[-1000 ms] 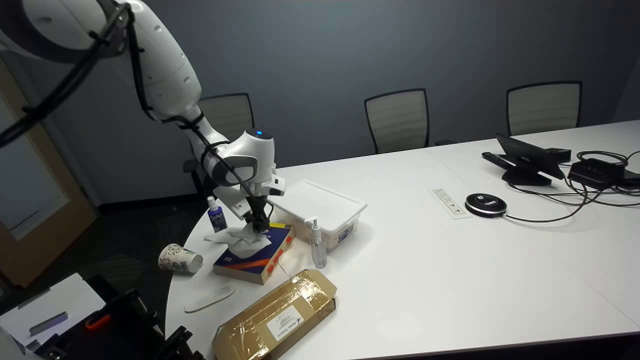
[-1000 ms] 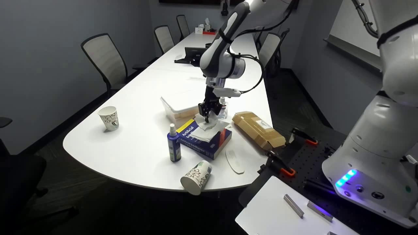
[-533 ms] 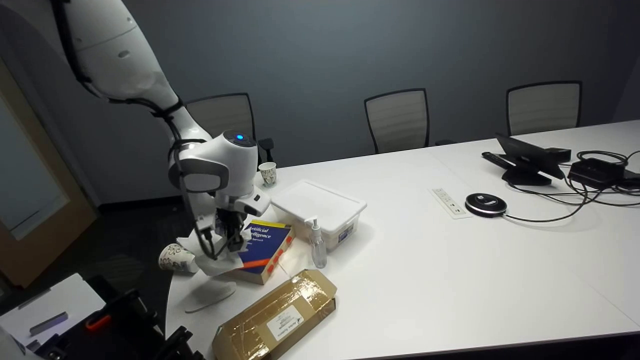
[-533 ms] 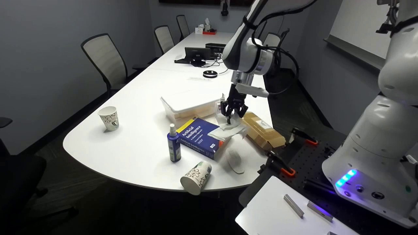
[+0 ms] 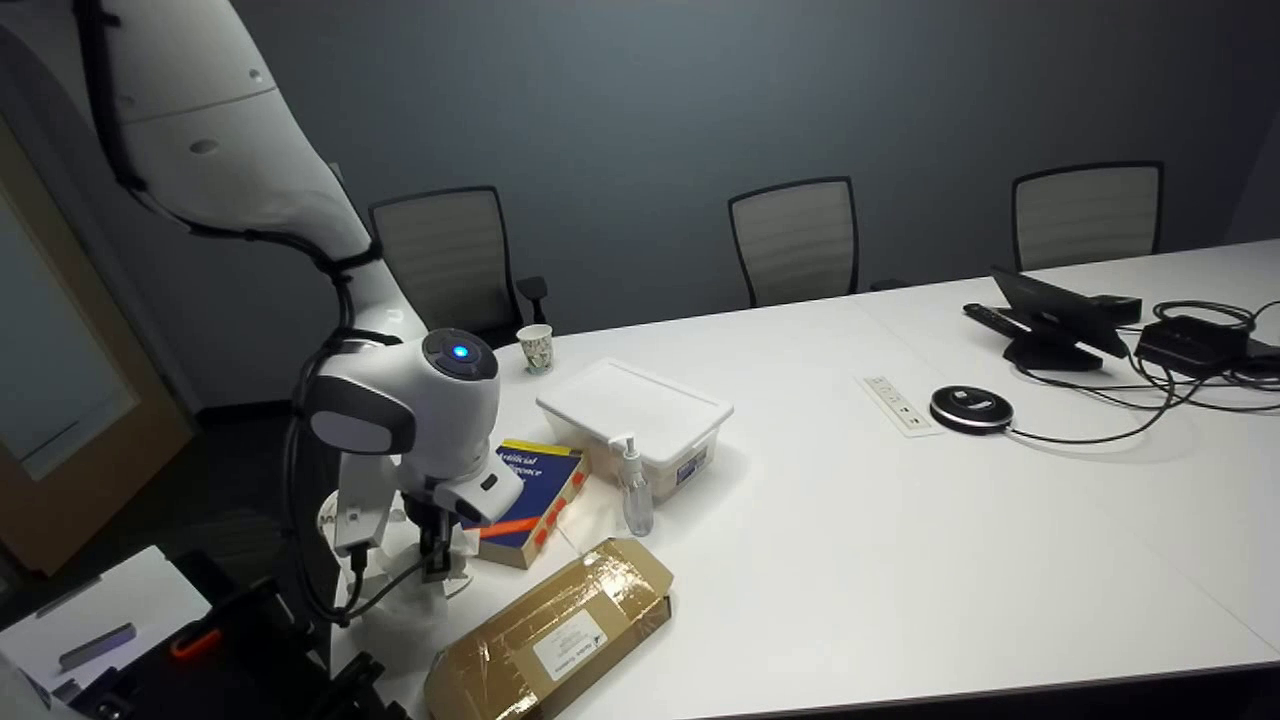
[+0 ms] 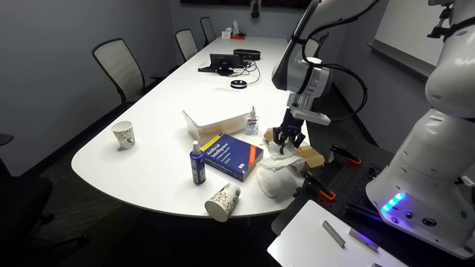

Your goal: Use the napkin to wipe the top of the blue book.

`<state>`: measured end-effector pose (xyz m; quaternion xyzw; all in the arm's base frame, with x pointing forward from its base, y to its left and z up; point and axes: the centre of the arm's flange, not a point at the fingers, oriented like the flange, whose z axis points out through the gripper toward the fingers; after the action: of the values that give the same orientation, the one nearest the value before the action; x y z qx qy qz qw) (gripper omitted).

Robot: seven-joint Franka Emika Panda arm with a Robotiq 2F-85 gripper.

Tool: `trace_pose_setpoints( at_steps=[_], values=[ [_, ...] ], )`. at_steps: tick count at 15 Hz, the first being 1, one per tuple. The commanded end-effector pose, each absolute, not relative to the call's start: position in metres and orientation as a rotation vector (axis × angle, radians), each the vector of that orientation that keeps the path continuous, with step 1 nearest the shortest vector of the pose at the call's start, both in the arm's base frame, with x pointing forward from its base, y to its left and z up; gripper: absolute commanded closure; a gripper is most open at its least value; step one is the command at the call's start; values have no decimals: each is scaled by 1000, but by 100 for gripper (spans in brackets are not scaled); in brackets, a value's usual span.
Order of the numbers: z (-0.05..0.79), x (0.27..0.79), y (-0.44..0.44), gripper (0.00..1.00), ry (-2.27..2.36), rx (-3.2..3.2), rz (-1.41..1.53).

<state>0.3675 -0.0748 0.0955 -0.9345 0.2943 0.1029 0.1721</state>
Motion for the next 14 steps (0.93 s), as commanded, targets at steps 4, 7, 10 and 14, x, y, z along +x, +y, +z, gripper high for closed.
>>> trace_pose_setpoints(
  at_steps=[4, 7, 10, 14],
  values=[
    [51, 360, -80, 63, 838, -2669, 309],
    [46, 365, -75, 48, 852, -2667, 281],
    [54, 371, -70, 24, 860, -2656, 245],
    [89, 381, -66, 0, 867, -2645, 186]
  ],
)
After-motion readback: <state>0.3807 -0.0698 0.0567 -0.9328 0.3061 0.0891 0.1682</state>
